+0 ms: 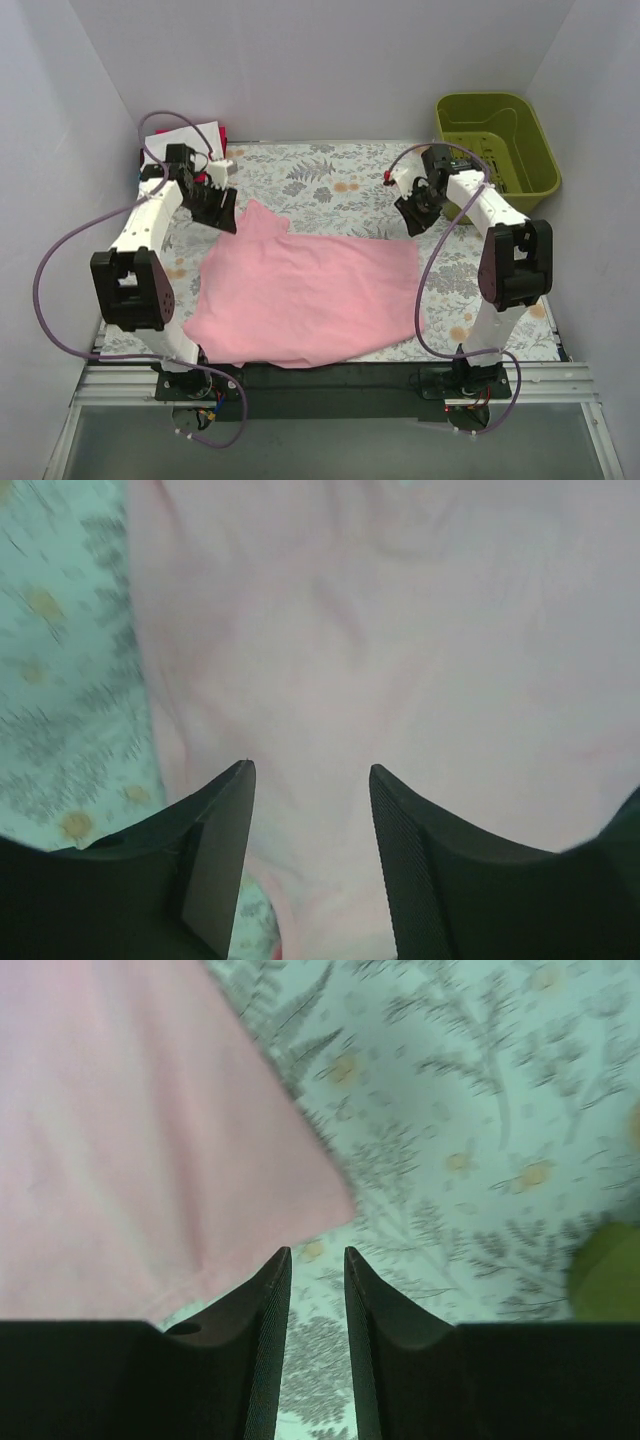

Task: Fold and stack the t-shirts
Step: Flatten the tshirt out

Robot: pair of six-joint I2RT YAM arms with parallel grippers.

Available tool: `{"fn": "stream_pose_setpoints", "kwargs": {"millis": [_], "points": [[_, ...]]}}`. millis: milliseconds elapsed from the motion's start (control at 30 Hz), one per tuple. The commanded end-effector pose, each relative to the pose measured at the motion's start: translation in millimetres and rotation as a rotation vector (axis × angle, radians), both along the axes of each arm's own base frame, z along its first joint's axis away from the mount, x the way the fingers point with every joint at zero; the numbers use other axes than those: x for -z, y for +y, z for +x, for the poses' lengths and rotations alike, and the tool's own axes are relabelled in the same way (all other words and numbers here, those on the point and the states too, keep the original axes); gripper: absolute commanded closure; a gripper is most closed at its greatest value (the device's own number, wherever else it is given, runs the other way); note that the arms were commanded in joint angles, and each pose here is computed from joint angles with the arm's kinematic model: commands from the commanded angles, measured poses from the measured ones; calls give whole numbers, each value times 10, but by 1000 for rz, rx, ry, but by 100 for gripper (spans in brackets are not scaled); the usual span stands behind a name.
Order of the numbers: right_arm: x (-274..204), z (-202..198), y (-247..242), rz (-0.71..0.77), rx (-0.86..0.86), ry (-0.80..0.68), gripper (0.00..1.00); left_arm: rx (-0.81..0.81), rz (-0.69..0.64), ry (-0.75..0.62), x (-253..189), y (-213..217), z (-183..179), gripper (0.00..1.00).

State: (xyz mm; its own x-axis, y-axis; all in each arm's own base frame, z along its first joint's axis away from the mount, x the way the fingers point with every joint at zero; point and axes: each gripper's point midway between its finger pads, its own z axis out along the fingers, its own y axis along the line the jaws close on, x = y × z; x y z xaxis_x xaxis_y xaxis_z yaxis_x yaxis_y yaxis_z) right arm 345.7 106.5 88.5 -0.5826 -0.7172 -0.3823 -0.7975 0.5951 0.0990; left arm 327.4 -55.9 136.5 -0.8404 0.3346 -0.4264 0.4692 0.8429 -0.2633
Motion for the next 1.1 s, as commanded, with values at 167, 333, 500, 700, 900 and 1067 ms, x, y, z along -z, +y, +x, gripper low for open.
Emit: {"fn": "stream_pose_setpoints", "kwargs": {"millis": [167,333,500,700,900,1067], "points": [[26,396,16,15,-44,-34,66,-230,-93,-64,251,-77,1442,63],[186,403,-7,-5,-67,-5,64,-260,-94,-55,458,-67,1722,62],[312,380,7,-4,-74,30,60,-272,-114,-57,597,-94,1843,51],[456,282,12,1,-81,83,60,-226,-131,-65,572,-323,1851,51],[510,217,14,1,-80,117,62,-202,-132,-49,629,-445,1817,54],[555,184,-8,-10,-78,131,64,-124,-141,-44,622,-762,1661,58]]}}
